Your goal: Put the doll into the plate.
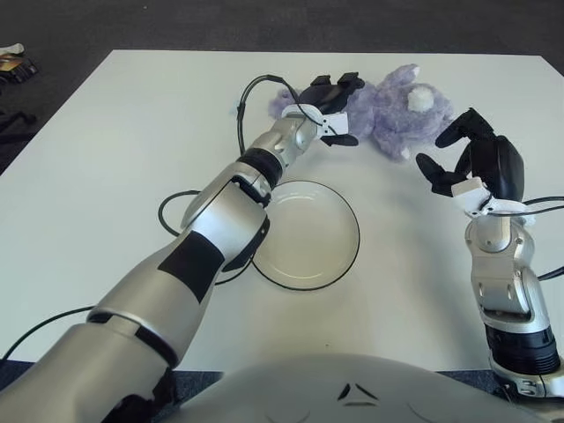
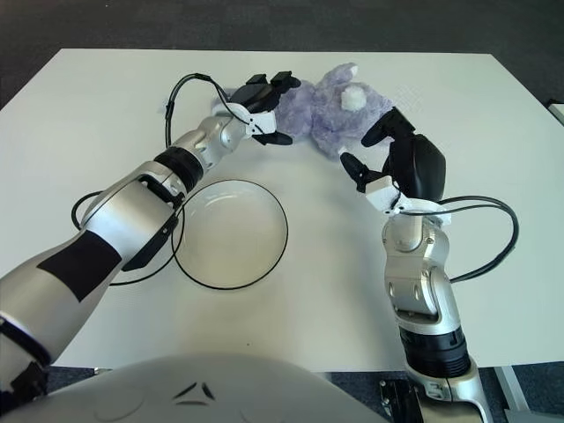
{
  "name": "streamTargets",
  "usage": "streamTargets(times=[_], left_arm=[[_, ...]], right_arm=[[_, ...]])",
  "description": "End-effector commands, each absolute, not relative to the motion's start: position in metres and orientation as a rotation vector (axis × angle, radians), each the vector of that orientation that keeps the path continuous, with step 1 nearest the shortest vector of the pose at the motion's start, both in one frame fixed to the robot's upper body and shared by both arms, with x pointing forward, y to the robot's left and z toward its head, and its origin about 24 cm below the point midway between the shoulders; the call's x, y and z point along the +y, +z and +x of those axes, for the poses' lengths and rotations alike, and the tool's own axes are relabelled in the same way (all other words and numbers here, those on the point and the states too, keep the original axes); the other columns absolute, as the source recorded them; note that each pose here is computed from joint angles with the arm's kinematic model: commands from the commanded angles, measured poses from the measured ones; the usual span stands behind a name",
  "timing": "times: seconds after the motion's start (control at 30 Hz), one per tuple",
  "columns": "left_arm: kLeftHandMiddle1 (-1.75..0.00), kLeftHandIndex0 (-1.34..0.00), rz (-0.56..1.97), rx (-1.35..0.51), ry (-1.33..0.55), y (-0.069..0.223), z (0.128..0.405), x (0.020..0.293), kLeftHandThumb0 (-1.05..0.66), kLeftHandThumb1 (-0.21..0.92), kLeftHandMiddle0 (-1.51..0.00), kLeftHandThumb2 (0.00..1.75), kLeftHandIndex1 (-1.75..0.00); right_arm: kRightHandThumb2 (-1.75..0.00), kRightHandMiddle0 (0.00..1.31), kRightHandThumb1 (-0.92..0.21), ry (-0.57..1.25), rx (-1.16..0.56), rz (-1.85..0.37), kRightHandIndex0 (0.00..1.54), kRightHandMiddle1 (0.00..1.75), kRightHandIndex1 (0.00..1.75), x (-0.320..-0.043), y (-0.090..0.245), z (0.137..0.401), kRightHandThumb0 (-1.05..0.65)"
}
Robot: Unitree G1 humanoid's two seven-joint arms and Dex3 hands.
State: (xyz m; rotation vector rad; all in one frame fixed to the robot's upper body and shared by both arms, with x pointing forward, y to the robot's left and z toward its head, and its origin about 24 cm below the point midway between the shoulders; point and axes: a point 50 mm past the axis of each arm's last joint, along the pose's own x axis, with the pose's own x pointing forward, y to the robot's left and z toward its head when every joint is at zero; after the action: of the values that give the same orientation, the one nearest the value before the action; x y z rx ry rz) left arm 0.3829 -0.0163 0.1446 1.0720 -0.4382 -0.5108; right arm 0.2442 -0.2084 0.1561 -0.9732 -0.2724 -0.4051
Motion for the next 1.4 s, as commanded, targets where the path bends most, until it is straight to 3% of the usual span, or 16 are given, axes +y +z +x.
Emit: streamTargets(times=[0.0, 0.23, 0.33, 0.37, 0.57, 0.63, 0.67, 0.73, 0.9, 0.93, 0.97, 1.07, 1.27, 1.37], left_arm=[[-1.47, 0.00, 1.062, -0.458, -0.505, 0.144, 0.382, -0.015, -0.84, 0.51, 0.00, 0.60, -0.86], [-1.40, 0.00, 1.023, -0.466, -0.506, 0.144, 0.382, -0.012, -0.82, 0.48, 0.00, 0.63, -0.87], [-1.39, 0.00, 1.009, -0.467, -0.506, 0.145, 0.382, -0.011, -0.80, 0.47, 0.00, 0.64, -0.85], [-1.39, 0.00, 1.006, -0.470, -0.505, 0.145, 0.382, -0.011, -0.80, 0.46, 0.00, 0.65, -0.85], [-1.35, 0.00, 0.996, -0.491, -0.499, 0.148, 0.383, -0.009, -0.80, 0.47, 0.00, 0.67, -0.80], [-1.33, 0.00, 0.986, -0.494, -0.499, 0.149, 0.383, -0.009, -0.80, 0.47, 0.00, 0.67, -0.79], [-1.23, 0.00, 0.979, -0.495, -0.498, 0.149, 0.383, -0.009, -0.79, 0.47, 0.00, 0.67, -0.76], [-1.17, 0.00, 0.969, -0.499, -0.495, 0.150, 0.383, -0.009, -0.78, 0.46, 0.00, 0.67, -0.73], [-1.14, 0.00, 0.962, -0.516, -0.486, 0.152, 0.382, -0.008, -0.78, 0.46, -0.03, 0.68, -0.73], [-1.13, 0.00, 0.960, -0.521, -0.484, 0.152, 0.382, -0.008, -0.79, 0.46, -0.04, 0.68, -0.74], [-1.13, 0.00, 0.959, -0.524, -0.483, 0.152, 0.382, -0.008, -0.79, 0.46, -0.05, 0.68, -0.76], [-1.13, 0.00, 0.954, -0.533, -0.477, 0.153, 0.382, -0.008, -0.80, 0.46, -0.07, 0.68, -0.81], [-1.15, 0.00, 0.954, -0.542, -0.471, 0.153, 0.381, -0.008, -0.79, 0.45, -0.10, 0.69, -0.88], [-1.16, 0.00, 0.956, -0.546, -0.469, 0.153, 0.381, -0.008, -0.79, 0.44, -0.10, 0.69, -0.89]], right_arm=[[-0.87, 0.39, -0.64, -0.459, -0.307, -1.095, 0.62, 1.71, 1.75, -0.211, 0.162, 0.251, -0.40], [-0.58, 0.38, -0.79, -0.480, -0.256, -1.180, 0.54, 1.61, 1.75, -0.215, 0.169, 0.260, -0.37], [-0.66, 0.13, -0.63, -0.486, -0.246, -1.196, 0.52, 1.45, 1.75, -0.217, 0.172, 0.263, -0.56], [-0.67, 0.11, -0.62, -0.488, -0.242, -1.204, 0.52, 1.43, 1.75, -0.218, 0.173, 0.264, -0.57], [-0.66, 0.01, -0.58, -0.481, -0.203, -1.258, 0.88, 1.15, 1.75, -0.226, 0.179, 0.275, -0.74], [-0.65, 0.00, -0.58, -0.467, -0.184, -1.276, 0.92, 1.13, 1.75, -0.228, 0.180, 0.278, -0.75], [-0.63, 0.00, -0.58, -0.455, -0.174, -1.286, 0.99, 1.08, 1.75, -0.229, 0.181, 0.280, -0.78], [-0.61, 0.00, -0.58, -0.434, -0.158, -1.298, 0.98, 1.02, 1.75, -0.230, 0.182, 0.283, -0.80], [-0.54, 0.00, -0.61, -0.385, -0.125, -1.316, 0.72, 0.88, 1.75, -0.233, 0.185, 0.290, -0.84], [-0.53, 0.00, -0.61, -0.375, -0.121, -1.320, 0.46, 0.86, 1.61, -0.234, 0.186, 0.292, -0.86], [-0.53, 0.00, -0.61, -0.368, -0.117, -1.323, 0.30, 0.83, 1.45, -0.235, 0.186, 0.293, -0.87], [-0.52, 0.00, -0.62, -0.345, -0.107, -1.339, 0.12, 0.78, 1.21, -0.241, 0.186, 0.303, -0.91], [-0.49, 0.00, -0.62, -0.319, -0.113, -1.366, 0.07, 0.71, 1.06, -0.244, 0.187, 0.310, -0.94], [-0.47, 0.00, -0.63, -0.280, -0.115, -1.397, 0.17, 0.69, 1.42, -0.245, 0.191, 0.316, -0.95]])
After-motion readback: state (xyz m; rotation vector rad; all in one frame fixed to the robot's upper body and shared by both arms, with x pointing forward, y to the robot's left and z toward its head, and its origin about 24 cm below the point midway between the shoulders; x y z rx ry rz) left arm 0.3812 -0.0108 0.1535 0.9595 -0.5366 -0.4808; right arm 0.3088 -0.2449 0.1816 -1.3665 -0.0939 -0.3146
